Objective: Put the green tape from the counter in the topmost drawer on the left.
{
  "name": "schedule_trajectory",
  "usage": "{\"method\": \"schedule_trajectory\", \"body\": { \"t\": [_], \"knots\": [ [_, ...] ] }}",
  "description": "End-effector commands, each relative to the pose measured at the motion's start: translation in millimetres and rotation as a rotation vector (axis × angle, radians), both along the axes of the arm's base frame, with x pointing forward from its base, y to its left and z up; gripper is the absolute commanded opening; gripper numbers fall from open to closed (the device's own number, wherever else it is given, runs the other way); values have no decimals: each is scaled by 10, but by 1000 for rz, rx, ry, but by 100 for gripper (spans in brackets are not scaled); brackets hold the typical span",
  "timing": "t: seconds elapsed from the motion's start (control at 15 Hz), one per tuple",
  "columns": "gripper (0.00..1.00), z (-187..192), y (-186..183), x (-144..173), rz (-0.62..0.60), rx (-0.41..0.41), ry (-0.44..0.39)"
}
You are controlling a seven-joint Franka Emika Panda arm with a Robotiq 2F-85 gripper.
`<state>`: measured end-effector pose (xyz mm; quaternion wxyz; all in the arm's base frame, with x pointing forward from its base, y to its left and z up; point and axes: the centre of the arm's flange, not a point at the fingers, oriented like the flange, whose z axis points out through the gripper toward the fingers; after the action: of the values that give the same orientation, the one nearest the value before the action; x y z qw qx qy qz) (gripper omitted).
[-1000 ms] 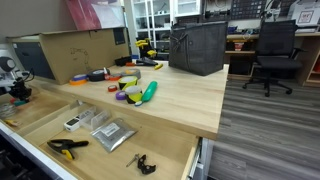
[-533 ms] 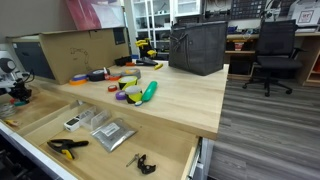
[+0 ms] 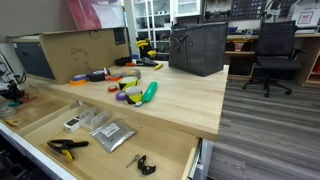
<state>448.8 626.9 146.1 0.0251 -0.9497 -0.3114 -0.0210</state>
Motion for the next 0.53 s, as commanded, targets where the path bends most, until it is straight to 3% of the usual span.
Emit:
{"method": "schedule_trajectory", "body": {
  "t": [0.0,0.47],
  "knots": [
    [7,25,276,219,44,-6,-51],
    [7,19,392,411,51,19,-96]
  ]
}}
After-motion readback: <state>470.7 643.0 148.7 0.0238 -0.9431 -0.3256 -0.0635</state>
